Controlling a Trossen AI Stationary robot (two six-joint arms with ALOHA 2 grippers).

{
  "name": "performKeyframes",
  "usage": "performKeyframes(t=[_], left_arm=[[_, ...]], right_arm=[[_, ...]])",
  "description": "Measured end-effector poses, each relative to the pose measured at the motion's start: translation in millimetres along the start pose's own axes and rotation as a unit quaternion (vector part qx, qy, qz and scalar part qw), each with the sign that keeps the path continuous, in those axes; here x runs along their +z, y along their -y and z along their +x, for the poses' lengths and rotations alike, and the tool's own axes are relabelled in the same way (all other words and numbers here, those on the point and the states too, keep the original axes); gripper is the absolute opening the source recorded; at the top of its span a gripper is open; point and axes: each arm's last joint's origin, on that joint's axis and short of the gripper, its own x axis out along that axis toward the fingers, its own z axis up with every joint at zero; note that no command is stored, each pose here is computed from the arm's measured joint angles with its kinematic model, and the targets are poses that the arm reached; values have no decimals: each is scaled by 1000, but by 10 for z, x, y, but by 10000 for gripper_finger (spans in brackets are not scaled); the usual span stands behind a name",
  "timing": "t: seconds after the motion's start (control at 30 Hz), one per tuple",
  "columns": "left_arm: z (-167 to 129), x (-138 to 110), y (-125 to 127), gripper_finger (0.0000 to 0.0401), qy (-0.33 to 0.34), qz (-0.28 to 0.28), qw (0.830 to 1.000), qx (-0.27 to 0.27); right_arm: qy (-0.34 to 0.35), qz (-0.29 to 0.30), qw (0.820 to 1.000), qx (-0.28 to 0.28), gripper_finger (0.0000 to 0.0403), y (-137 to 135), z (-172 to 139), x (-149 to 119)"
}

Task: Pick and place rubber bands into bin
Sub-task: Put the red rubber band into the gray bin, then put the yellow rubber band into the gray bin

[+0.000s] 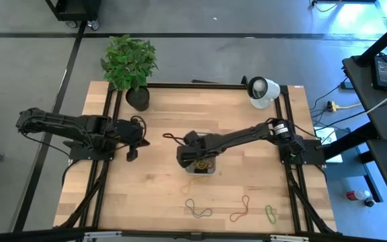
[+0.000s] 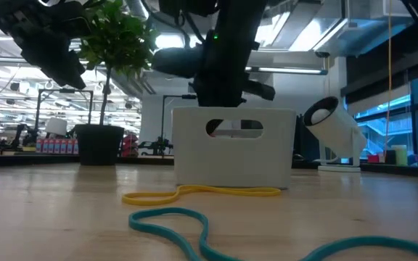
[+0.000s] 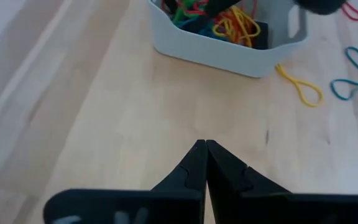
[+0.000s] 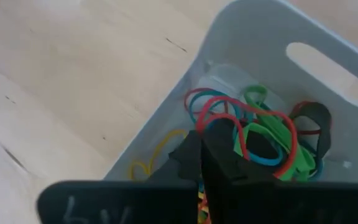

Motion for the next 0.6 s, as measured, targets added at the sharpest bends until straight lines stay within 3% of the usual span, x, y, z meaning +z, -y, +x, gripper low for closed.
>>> performKeyframes(t=[0.4, 0.6], left_arm=[[0, -3, 9, 2, -5, 0, 1000, -16], [0, -4, 9, 3, -5, 0, 1000, -16]], right_arm=[[-19, 15, 1000, 9, 107, 25, -30, 33], [-13, 40, 999, 20, 135, 97, -291, 103]])
